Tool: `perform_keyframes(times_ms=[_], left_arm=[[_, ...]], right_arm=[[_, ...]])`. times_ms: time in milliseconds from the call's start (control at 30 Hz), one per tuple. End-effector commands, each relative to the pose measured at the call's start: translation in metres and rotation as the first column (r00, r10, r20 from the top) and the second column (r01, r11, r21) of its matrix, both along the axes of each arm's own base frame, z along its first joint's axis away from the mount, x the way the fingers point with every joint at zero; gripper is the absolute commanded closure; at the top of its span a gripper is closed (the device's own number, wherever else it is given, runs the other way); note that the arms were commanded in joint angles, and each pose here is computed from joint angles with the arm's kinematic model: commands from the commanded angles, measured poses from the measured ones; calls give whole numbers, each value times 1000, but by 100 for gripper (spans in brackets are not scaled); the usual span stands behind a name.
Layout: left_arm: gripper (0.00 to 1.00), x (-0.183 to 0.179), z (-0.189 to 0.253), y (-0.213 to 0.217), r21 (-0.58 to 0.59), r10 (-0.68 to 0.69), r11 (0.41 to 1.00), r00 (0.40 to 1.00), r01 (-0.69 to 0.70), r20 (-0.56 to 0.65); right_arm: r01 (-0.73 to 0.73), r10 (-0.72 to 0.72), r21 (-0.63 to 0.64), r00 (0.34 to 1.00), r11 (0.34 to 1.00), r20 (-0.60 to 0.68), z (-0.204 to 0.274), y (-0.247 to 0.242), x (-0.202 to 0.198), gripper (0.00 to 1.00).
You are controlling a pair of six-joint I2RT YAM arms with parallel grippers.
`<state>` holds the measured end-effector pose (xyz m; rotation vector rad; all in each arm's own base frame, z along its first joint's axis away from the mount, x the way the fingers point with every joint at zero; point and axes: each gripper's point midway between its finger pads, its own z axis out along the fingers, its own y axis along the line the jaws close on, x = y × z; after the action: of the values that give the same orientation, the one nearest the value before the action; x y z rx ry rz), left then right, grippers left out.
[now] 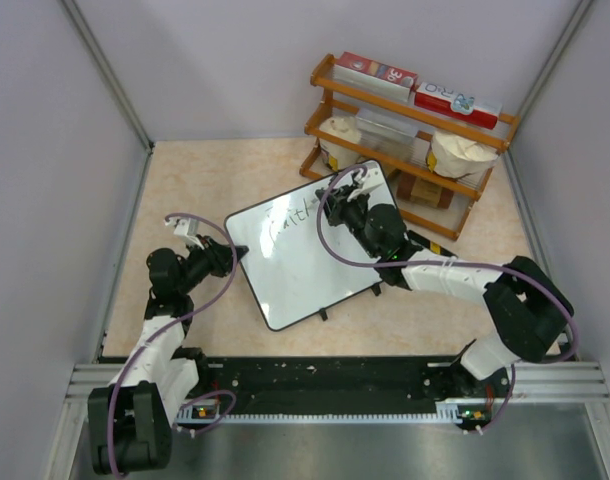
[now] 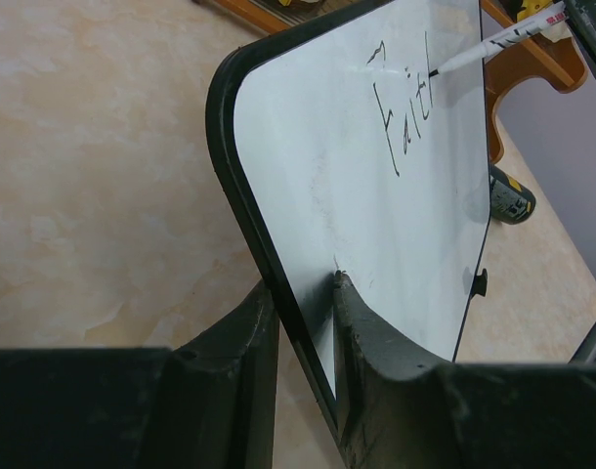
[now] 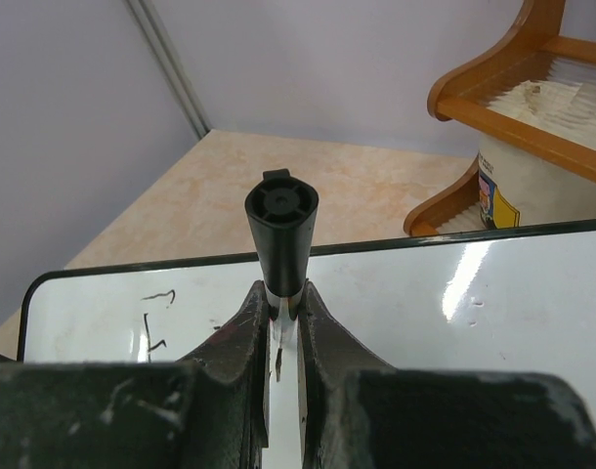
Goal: Write a sentence on the whiteboard
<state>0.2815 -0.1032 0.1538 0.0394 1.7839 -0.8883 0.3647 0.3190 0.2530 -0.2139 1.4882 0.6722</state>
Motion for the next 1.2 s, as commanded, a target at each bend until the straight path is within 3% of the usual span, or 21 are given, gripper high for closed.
perform_keyframes(times_ms=[0, 467, 1167], left_arm=[[100, 6, -4, 9, 96, 25, 995, 997, -32, 73], [100, 6, -4, 9, 94, 23, 995, 997, -30, 75], [100, 6, -4, 9, 93, 22, 995, 997, -29, 75]], right_arm=[[46, -46, -14, 999, 999, 13, 5, -3, 13, 100], [102, -102, -20, 995, 995, -11, -4, -20, 19, 100], [65, -66, -22, 995, 998, -70, -35, -32, -2, 100]])
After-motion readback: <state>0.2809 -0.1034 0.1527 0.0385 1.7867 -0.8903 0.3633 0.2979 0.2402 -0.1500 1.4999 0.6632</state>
